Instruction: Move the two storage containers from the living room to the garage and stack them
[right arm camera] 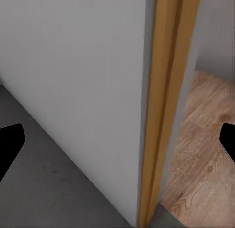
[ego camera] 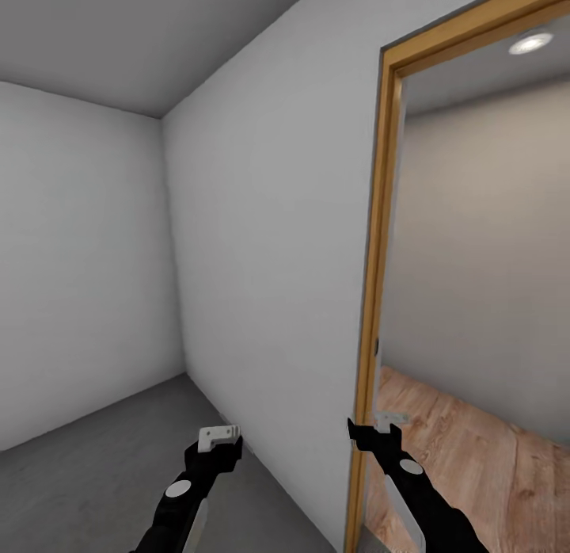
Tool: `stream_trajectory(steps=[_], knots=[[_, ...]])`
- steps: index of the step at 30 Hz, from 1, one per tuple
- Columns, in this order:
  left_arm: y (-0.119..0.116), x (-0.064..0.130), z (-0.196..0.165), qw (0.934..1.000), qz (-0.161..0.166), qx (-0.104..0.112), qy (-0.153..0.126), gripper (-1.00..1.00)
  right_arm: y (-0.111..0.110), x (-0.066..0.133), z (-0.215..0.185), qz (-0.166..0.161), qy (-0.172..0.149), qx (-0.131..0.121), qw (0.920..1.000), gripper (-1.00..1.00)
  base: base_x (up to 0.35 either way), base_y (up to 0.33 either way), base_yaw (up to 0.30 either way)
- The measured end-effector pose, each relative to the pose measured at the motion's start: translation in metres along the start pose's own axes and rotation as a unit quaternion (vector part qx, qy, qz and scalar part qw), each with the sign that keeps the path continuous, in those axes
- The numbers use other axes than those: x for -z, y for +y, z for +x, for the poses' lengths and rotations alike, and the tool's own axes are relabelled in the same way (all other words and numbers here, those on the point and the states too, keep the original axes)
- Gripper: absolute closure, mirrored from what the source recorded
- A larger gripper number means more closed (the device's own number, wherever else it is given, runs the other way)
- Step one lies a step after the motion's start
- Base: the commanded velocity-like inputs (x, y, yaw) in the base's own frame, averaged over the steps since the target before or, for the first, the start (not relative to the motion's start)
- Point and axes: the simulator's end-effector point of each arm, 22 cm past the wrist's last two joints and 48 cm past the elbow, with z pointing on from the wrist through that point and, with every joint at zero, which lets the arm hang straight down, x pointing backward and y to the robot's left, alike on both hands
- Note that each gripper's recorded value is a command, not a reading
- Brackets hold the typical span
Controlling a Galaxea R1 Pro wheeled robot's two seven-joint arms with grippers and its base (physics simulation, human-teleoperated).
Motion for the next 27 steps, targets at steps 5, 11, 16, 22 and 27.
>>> stream_trajectory(steps=[5, 11, 16, 22, 27], knots=[[-0.0002, 0.0009, -0.0018, 1.0000, 0.000, 0.000, -0.002, -1.00, 0.0001, 0.0008, -0.0023, 0.000, -0.002, 0.000, 1.0000, -1.00, 0.000, 0.000, -0.262], [-0.0005, 0.0019, -0.0041, 1.0000, 0.000, 0.000, -0.004, -1.00, 0.0002, 0.0016, -0.0050, 0.000, -0.005, 0.000, 1.0000, -1.00, 0.000, 0.000, -0.264], [-0.0007, 0.0027, -0.0060, 1.0000, 0.001, 0.000, -0.006, -1.00, 0.0004, 0.0023, -0.0071, 0.000, -0.007, 0.000, 1.0000, -1.00, 0.000, 0.000, -0.267], [-0.0008, 0.0034, -0.0075, 1.0000, 0.001, 0.000, -0.008, -1.00, 0.0005, 0.0030, -0.0093, 0.000, -0.009, -0.001, 1.0000, -1.00, 0.000, 0.000, -0.284], [-0.0009, 0.0038, -0.0086, 1.0000, 0.001, 0.000, -0.009, -1.00, 0.0005, 0.0034, -0.0104, -0.001, -0.010, -0.001, 0.9999, -1.00, 0.000, 0.000, -0.292]])
